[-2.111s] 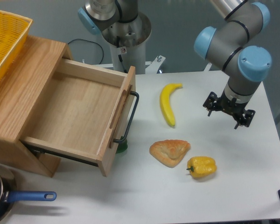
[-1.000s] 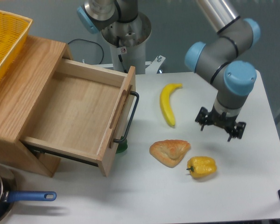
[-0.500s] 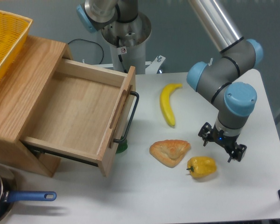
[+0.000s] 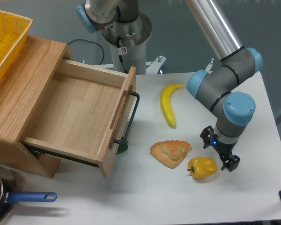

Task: Pick up the yellow pepper
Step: 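Move the open gripper down toward the yellow bell pepper, then lower around the yellow pepper and close the gripper on it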

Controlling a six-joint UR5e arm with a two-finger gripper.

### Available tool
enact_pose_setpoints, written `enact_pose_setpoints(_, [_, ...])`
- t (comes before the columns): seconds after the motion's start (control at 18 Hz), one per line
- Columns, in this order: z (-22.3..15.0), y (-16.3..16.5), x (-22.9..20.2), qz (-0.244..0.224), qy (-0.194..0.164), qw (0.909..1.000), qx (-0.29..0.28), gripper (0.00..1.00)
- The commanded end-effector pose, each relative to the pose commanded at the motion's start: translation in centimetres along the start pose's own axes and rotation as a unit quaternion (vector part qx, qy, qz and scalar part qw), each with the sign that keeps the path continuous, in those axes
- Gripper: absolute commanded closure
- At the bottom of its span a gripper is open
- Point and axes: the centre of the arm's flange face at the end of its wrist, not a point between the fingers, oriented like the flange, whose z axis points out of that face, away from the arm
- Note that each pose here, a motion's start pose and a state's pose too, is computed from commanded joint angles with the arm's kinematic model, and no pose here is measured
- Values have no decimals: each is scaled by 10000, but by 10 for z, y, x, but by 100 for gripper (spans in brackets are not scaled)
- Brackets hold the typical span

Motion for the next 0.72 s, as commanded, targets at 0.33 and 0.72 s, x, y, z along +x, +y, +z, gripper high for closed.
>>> enact_pose_setpoints(0.33, [17, -22, -1, 143, 42, 9999, 11, 9])
enact_pose_setpoints(0.72, [24, -28, -2, 208, -11, 9998, -24, 48])
